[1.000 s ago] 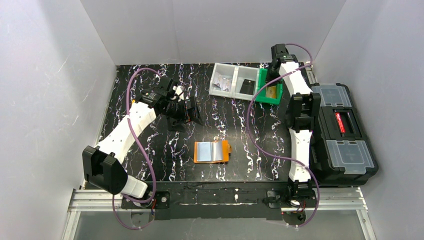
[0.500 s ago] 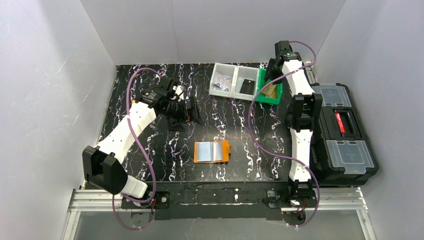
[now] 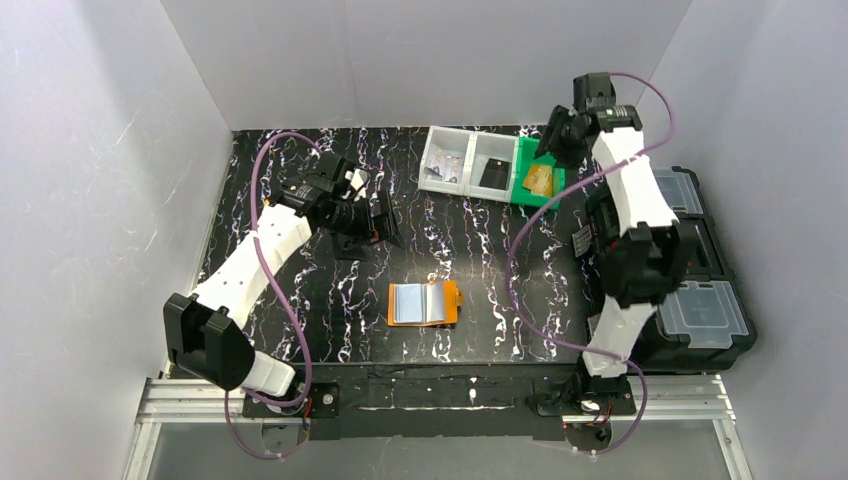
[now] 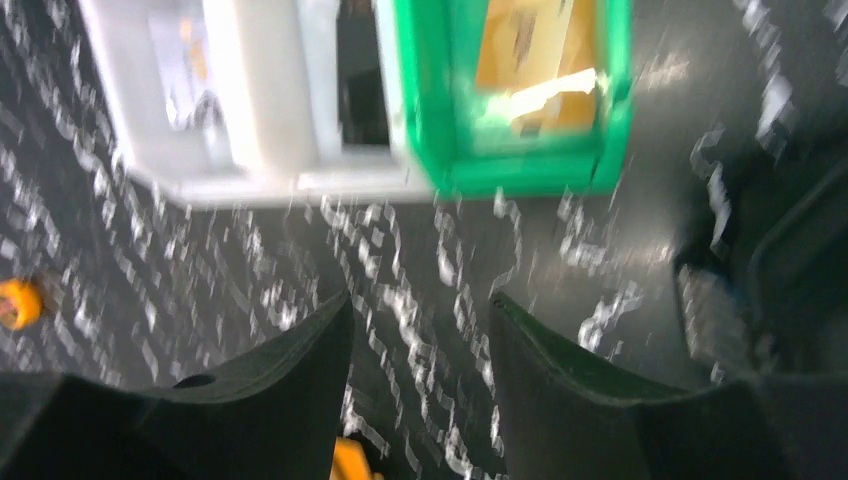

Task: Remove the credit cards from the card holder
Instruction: Remove the credit card from the card holder.

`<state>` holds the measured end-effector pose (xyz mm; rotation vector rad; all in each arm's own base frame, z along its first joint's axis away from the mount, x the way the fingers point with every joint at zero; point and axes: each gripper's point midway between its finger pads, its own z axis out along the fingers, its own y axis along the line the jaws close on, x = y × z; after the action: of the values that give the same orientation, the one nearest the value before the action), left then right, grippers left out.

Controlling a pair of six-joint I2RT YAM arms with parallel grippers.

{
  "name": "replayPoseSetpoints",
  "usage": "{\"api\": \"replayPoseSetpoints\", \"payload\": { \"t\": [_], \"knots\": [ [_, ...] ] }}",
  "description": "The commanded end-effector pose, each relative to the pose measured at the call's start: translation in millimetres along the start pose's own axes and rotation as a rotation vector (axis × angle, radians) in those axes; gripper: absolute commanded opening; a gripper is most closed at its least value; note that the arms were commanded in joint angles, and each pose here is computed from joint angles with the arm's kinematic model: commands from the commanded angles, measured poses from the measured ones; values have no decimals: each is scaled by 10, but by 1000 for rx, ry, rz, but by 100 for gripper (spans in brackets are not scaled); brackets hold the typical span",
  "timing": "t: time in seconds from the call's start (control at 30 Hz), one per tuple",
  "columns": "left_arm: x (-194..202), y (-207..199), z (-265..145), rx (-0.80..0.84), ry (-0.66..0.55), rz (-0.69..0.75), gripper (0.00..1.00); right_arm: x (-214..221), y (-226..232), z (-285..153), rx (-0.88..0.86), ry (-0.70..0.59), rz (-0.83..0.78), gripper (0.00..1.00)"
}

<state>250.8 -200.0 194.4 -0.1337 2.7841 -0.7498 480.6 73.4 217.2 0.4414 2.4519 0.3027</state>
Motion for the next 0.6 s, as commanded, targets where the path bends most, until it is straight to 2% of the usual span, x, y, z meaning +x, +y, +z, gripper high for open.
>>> {"api": "replayPoseSetpoints", "payload": {
  "t": [0.0, 0.33, 0.57],
  "knots": [
    [90, 141, -39, -36, -17, -3, 98, 568, 366, -423, -177, 47, 32, 59],
    [274, 500, 133, -132, -13, -66, 98, 2389, 916, -949, -402, 279, -87, 56],
    [339, 692, 178, -190, -30, -113, 98, 3277, 1307, -944, -425, 429, -207, 53]
  ]
}}
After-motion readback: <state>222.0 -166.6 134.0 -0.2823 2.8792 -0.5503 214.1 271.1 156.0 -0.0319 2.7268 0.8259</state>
